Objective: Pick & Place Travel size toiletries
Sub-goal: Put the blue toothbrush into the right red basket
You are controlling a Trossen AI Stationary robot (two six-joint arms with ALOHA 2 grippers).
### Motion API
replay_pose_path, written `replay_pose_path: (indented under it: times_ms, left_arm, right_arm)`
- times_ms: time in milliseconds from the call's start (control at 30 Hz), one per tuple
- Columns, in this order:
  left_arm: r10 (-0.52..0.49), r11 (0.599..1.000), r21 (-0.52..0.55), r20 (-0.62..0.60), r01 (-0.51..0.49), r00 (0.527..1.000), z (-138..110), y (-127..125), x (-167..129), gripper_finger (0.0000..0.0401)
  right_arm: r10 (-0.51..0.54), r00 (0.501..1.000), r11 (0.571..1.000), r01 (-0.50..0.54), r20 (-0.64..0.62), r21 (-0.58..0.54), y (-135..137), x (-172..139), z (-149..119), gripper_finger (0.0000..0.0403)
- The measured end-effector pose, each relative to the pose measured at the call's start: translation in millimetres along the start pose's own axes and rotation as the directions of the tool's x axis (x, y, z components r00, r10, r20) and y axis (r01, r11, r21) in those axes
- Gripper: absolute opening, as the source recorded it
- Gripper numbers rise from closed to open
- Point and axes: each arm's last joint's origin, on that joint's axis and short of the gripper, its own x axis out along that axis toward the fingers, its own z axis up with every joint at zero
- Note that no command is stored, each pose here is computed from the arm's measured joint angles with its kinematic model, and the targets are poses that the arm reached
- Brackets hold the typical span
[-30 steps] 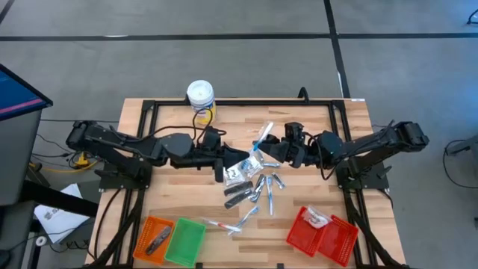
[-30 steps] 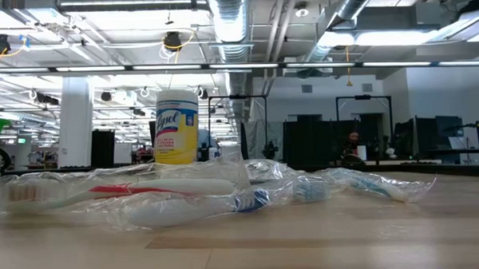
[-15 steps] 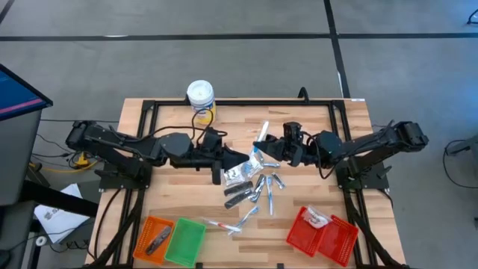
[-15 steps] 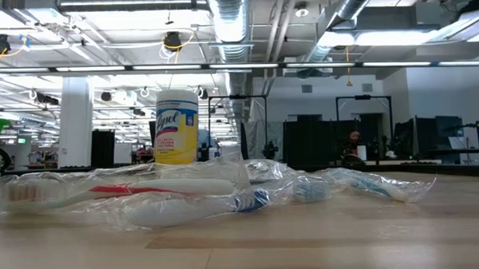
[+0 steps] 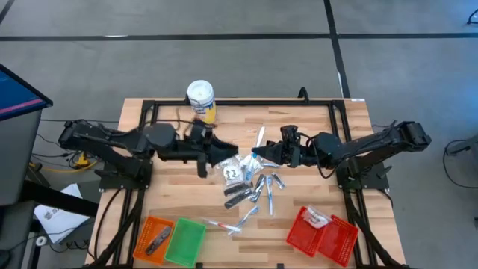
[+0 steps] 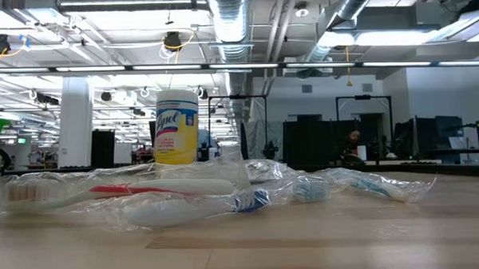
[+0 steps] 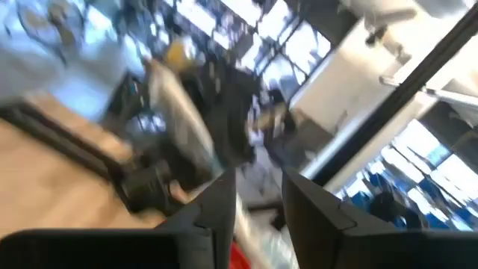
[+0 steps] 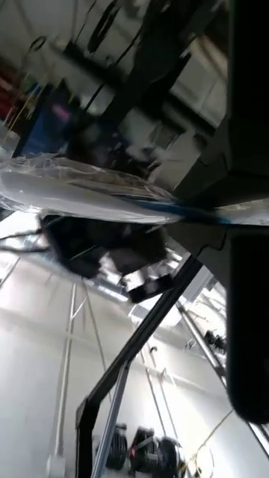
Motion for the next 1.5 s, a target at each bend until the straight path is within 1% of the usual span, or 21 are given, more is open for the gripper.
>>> replay_pose_path:
  times_ms: [100,233,333,433,600,700,767,833,900,967,1033,1100,1133,1233,1367,1433,1500]
  left_arm:
    - [0.017,0.998,0.056,0.050,-0.020,0.999,9,-2,-10,0.0108]
    - [0.054,0.992,0.106,0.081,-0.062,0.995,11,-2,-11,0.0105]
    - [0.064,0.992,0.103,0.090,-0.073,0.994,11,-1,-10,0.0101]
    - [0.078,0.991,0.100,0.063,-0.084,0.995,3,1,-2,0.0100]
    - [0.066,0.997,0.047,0.014,-0.067,0.998,-14,-1,10,0.0099]
    - [0.054,0.998,0.039,-0.015,-0.054,0.998,-30,-5,20,0.0099]
    - [0.032,0.999,0.009,-0.019,-0.032,0.999,-38,-9,26,0.0099]
    - [0.000,1.000,-0.022,-0.015,0.000,1.000,-48,-14,32,0.0099]
    - [-0.027,0.999,-0.027,-0.024,0.026,0.999,-60,-20,37,0.0099]
    - [-0.062,0.997,-0.053,-0.017,0.061,0.998,-70,-26,41,0.0099]
    - [-0.095,0.993,-0.075,-0.006,0.095,0.995,-77,-32,43,0.0099]
    - [-0.125,0.988,-0.086,0.007,0.125,0.992,-83,-38,45,0.0099]
    - [-0.133,0.987,-0.089,0.007,0.134,0.991,-86,-40,45,0.0099]
    - [-0.137,0.986,-0.092,0.008,0.137,0.991,-91,-45,42,0.0099]
    - [-0.122,0.988,-0.092,0.023,0.124,0.992,-92,-48,40,0.0099]
    - [-0.122,0.988,-0.094,0.030,0.124,0.992,-92,-49,40,0.0099]
    - [-0.125,0.987,-0.099,0.042,0.128,0.991,-91,-49,40,0.0099]
  right_arm:
    - [-0.074,0.996,0.997,0.075,-0.045,0.014,3,-6,-4,0.0011]
    - [-0.181,0.980,0.982,0.185,-0.086,0.039,14,-20,-13,0.0011]
    - [-0.283,0.952,0.956,0.289,-0.114,0.044,25,-36,-23,0.0011]
    - [-0.367,0.923,0.926,0.374,-0.115,0.050,39,-55,-35,0.0011]
    - [-0.441,0.892,0.889,0.449,-0.100,0.089,63,-88,-60,0.0011]
    - [-0.458,0.885,0.876,0.466,-0.088,0.124,77,-108,-79,0.0011]
    - [-0.458,0.885,0.872,0.466,-0.088,0.149,85,-122,-94,0.0011]
    - [-0.456,0.885,0.873,0.465,-0.088,0.149,91,-134,-110,0.0011]
    - [-0.451,0.888,0.874,0.460,-0.091,0.158,96,-146,-123,0.0011]
    - [-0.434,0.896,0.875,0.445,-0.097,0.189,102,-156,-134,0.0011]
    - [-0.414,0.906,0.878,0.424,-0.090,0.222,110,-161,-144,0.0011]
    - [-0.389,0.917,0.883,0.400,-0.092,0.247,125,-160,-151,0.0011]
    - [-0.377,0.921,0.889,0.389,-0.096,0.242,134,-158,-153,0.0011]
    - [-0.346,0.933,0.916,0.359,-0.104,0.181,172,-145,-153,0.0011]
    - [-0.322,0.941,0.943,0.328,-0.100,0.054,226,-121,-140,0.0011]
    - [-0.331,0.938,0.943,0.332,-0.106,-0.011,244,-112,-138,0.0011]
    - [-0.356,0.927,0.935,0.351,-0.123,-0.057,252,-108,-140,0.0011]
